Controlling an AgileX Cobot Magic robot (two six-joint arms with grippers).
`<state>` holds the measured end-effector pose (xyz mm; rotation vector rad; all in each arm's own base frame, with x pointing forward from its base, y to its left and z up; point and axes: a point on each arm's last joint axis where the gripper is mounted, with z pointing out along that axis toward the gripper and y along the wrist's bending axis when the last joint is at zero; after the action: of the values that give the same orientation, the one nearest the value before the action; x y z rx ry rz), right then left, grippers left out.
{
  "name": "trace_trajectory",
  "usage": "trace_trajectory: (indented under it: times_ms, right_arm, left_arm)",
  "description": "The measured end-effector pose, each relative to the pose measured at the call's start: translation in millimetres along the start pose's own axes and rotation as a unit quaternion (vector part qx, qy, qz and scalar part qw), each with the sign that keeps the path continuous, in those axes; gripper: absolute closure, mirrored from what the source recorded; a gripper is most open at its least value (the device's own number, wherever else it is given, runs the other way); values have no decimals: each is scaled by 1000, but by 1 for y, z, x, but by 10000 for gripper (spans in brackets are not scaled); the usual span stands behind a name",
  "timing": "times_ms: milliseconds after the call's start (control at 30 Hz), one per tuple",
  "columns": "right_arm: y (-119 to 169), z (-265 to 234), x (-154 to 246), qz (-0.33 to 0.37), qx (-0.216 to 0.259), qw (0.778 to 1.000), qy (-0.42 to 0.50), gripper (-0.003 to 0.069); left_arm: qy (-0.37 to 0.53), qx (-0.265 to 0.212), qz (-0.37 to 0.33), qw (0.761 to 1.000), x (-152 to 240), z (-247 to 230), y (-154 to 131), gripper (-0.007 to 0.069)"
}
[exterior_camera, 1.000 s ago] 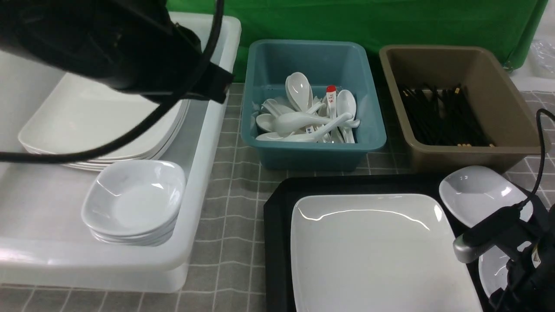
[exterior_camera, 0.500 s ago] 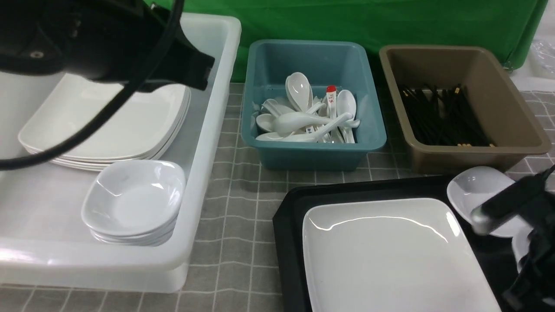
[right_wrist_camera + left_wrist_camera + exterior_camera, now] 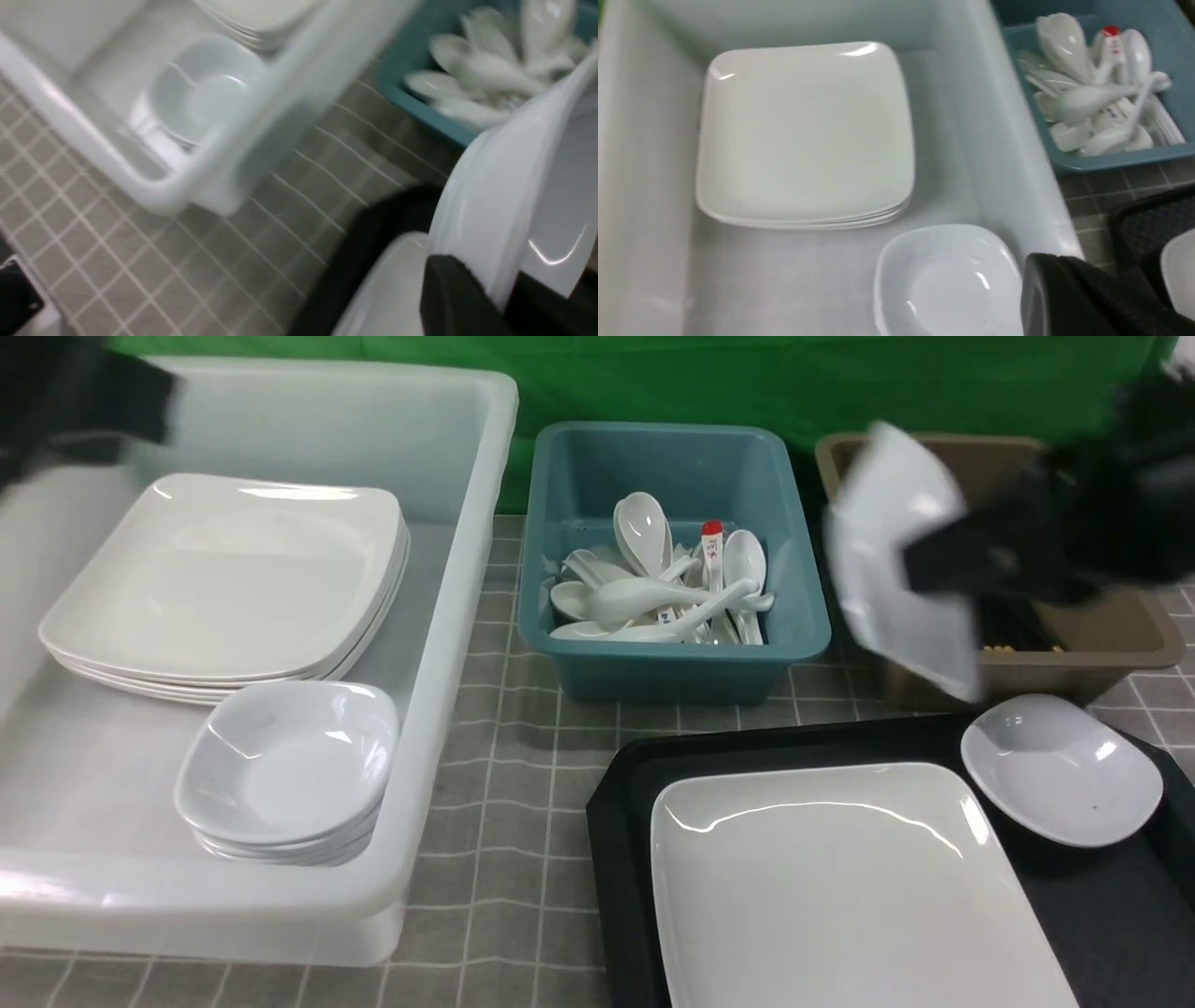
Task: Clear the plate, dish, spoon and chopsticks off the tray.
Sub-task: Use the right arm to put the small plate into the large storage box on the left
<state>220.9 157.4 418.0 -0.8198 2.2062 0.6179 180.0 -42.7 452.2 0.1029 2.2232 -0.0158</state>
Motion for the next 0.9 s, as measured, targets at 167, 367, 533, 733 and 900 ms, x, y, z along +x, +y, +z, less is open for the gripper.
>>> trace_trajectory:
  times_ms: [167, 367, 533, 733, 900]
  right_arm:
    - [63, 75, -47, -94, -85, 992, 20, 594]
    - [112, 160, -70, -153, -123, 980, 36, 594]
    - [121, 229, -65, -209, -84, 972, 64, 592]
    - [119, 269, -49, -228, -59, 967, 98, 460]
    - [124, 256, -48, -203, -60, 968, 135, 190]
  left_arm:
    - [12, -42, -91, 995, 18, -4, 35, 623]
    - [10, -45, -148, 988, 37, -4, 51, 623]
    - [-5, -43, -155, 987, 45, -9, 56, 623]
    - [-7, -44, -145, 988, 45, -9, 57, 623]
    - [-9, -16, -146, 989, 45, -8, 52, 623]
